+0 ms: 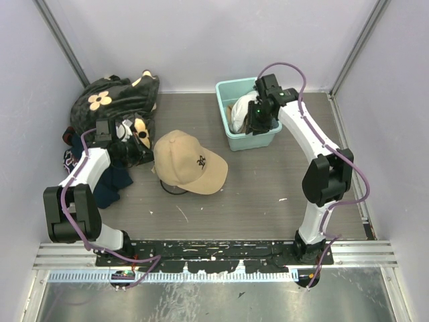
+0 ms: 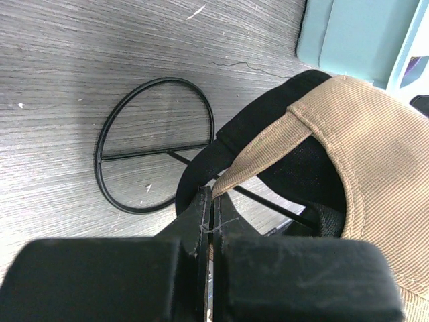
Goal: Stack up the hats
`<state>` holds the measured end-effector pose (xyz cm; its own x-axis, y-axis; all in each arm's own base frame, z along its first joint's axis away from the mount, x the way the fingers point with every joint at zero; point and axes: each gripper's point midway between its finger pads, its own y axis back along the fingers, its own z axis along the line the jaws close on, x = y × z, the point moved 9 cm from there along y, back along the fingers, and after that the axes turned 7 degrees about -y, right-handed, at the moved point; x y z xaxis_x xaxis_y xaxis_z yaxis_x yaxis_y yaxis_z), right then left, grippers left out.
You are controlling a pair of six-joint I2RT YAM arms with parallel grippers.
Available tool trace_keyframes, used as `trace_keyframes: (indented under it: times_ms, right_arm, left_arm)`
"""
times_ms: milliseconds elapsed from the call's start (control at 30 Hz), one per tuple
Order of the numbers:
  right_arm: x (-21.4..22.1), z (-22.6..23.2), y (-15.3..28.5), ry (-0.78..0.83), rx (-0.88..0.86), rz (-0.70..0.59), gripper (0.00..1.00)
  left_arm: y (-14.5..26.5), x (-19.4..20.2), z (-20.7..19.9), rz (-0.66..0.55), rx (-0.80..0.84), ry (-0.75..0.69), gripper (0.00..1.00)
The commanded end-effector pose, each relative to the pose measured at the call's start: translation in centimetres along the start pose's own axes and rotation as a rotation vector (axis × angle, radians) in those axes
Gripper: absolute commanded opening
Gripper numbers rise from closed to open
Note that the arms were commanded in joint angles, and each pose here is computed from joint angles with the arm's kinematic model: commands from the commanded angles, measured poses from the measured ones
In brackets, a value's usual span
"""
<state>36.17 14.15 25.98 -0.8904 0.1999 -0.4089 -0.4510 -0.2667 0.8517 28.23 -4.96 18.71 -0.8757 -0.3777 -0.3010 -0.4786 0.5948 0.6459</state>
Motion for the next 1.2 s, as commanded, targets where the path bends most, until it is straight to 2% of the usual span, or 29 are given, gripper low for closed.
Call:
trace_keyframes:
  times_ms: [0,367,700,933,967,1000,1067,1100,1167]
  right_arm:
    - [-0.8,1.1,1.5,0.074,0.067,-0.1,0.36]
    - [-1.6,1.5,-0.2,0.063,0.126,-0.213,0.39]
    - [-2.0,3.0,-3.0,0.077,0.122,-0.244,0.4]
    - [-2.5,2.8,-4.8,0.098,0.262,-0.351,0.39]
    - [-2.7,2.7,-4.8,0.099,0.281,-0.367,0.37]
    - [-2.9,2.6,-4.9,0.101,0.295,-0.377,0.3]
    - [-3.2,2.6,-4.8,0.106,0.31,-0.395,0.09]
    - [-3.3,2.6,-4.6,0.112,0.313,-0.399,0.03]
    - [-3.5,2.6,-3.9,0.124,0.316,-0.414,0.01]
  left_arm:
    - [0.6,-0.1,-0.4,-0.008,-0.012,-0.019,0.01]
    - [0.6,0.1,-0.2,-0.003,-0.019,-0.021,0.01]
    - [0.5,-0.2,-0.2,0.0,-0.022,-0.023,0.01]
    - [0.5,-0.2,-0.1,0.002,-0.028,-0.025,0.01]
    - [0.5,-0.2,0.0,0.003,-0.03,-0.024,0.01]
    - [0.5,-0.2,0.1,0.005,-0.035,-0.023,0.01]
    - [0.4,0.1,0.3,0.008,-0.042,-0.019,0.01]
    - [0.3,0.3,0.5,0.011,-0.044,-0.013,0.01]
    - [0.0,0.6,0.8,0.013,-0.043,-0.001,0.01]
